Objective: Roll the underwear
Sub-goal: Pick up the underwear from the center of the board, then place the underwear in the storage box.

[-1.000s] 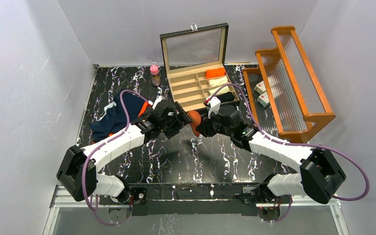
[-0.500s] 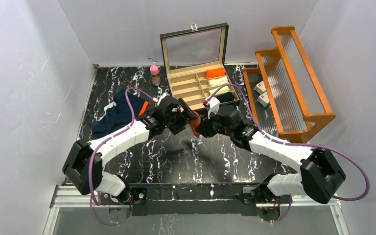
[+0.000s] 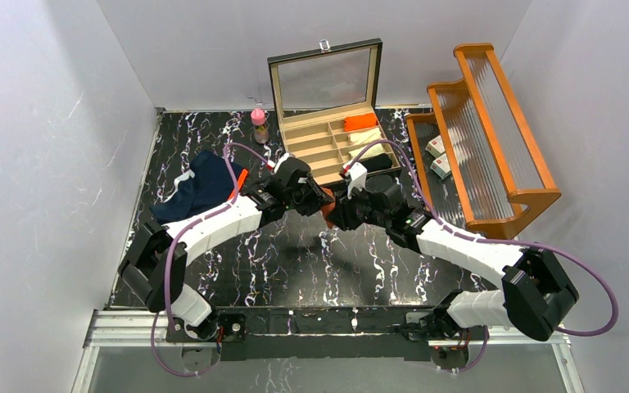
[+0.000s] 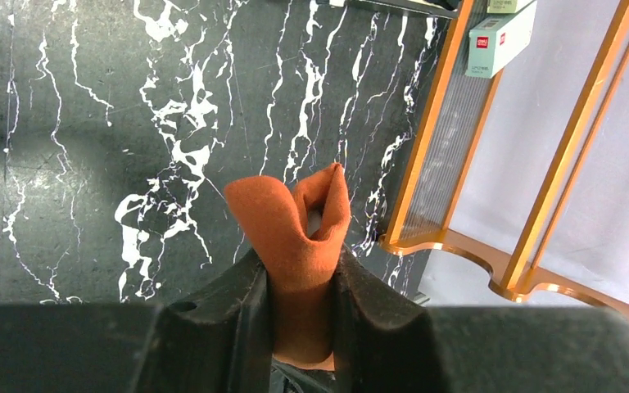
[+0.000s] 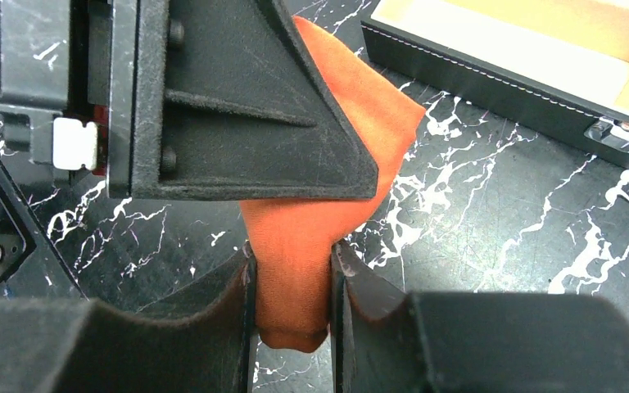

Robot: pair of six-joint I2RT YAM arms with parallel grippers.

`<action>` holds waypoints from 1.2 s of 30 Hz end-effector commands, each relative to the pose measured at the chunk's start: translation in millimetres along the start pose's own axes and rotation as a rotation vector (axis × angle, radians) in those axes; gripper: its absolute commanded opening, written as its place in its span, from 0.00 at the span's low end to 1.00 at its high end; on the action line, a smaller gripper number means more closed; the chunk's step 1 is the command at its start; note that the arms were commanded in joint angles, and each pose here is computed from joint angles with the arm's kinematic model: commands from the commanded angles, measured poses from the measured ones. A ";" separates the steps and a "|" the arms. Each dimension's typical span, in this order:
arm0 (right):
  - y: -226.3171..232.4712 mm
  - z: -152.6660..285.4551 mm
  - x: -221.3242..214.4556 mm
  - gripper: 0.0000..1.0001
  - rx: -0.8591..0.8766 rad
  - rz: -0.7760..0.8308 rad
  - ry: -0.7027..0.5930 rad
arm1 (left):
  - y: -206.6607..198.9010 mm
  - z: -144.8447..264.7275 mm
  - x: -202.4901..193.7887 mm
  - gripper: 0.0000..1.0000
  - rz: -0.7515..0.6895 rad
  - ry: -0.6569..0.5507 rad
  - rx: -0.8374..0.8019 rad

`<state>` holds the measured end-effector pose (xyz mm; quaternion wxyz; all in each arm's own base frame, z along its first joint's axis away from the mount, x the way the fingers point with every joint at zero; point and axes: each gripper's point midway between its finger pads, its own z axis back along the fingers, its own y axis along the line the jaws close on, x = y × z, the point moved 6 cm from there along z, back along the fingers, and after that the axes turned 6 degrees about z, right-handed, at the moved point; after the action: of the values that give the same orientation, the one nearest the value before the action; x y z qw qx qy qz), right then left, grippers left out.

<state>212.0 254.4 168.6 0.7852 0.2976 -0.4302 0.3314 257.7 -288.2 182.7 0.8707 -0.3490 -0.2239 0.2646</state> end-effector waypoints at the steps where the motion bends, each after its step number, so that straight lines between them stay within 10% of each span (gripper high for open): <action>1: 11.5 4.0 25.8 0.16 0.062 -0.002 -0.113 | -15.5 10.3 4.1 0.12 -0.033 -0.019 -0.055; 7: 11.8 13.0 27.1 0.61 0.045 -0.029 -0.126 | -25.7 11.9 19.1 0.00 -0.168 -0.032 -0.050; 22: -0.7 51.5 -11.9 0.68 -0.116 -0.098 -0.051 | -66.5 -21.4 95.8 0.00 -0.914 0.193 0.042; 36: 7.5 90.6 -47.1 0.67 -0.091 -0.113 -0.043 | -60.0 -84.9 118.1 0.00 -1.271 0.275 0.074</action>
<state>152.5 184.1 174.1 0.8020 0.2874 -0.4523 0.2640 411.5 -299.2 177.4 0.9151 -0.1643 -0.2471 -0.2729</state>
